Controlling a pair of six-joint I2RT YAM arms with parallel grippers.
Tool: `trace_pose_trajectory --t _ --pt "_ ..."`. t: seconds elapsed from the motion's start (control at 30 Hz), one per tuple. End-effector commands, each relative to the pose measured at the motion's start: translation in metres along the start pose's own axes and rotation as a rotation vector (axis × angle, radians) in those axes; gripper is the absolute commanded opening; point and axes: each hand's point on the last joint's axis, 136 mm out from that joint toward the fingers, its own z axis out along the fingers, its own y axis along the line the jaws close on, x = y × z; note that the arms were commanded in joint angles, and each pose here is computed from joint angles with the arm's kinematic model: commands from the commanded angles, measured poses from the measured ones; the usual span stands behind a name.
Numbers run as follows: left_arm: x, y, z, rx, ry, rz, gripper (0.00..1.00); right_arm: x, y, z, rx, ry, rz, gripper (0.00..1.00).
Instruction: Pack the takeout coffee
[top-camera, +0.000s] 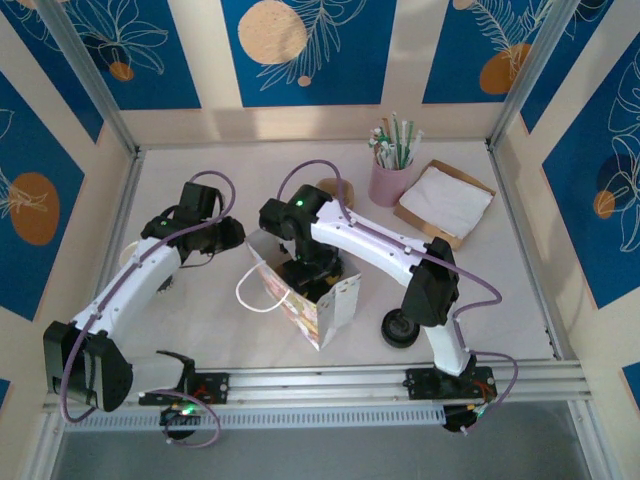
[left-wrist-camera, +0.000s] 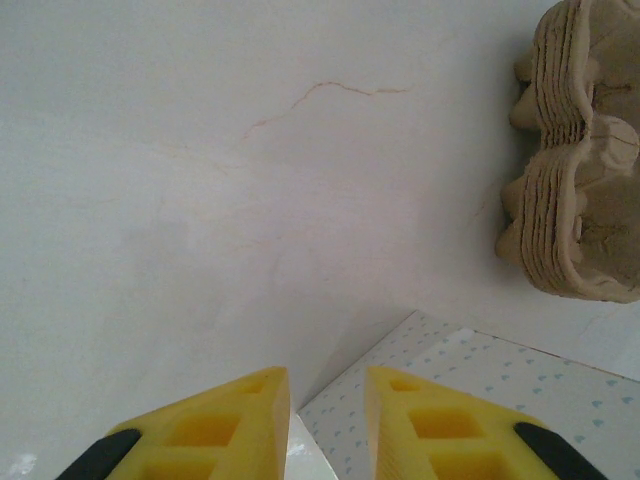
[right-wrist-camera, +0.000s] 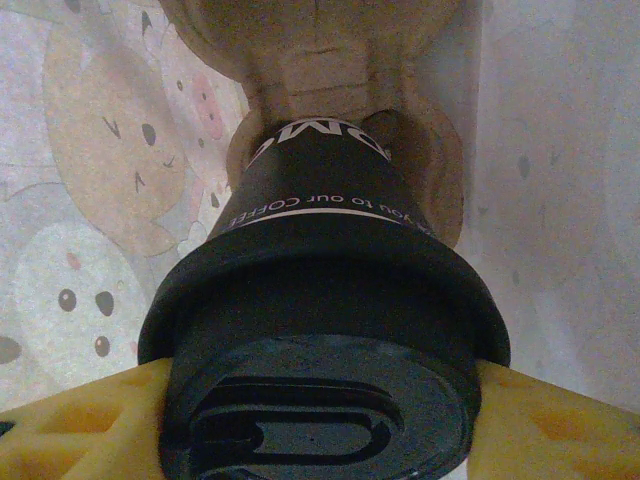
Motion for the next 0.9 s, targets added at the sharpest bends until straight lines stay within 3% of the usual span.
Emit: trace_pose_trajectory --t 0.0,0.87 --pt "0.0022 -0.0026 -0.0026 0.010 -0.005 0.029 0.26 0.0406 -0.0276 0.0072 0.142 0.193 0.024 0.53" --pt "0.0025 -0.0025 -0.0018 0.010 -0.004 0.029 0.26 0.0418 -0.0307 0.0040 0.156 0.177 0.027 0.53"
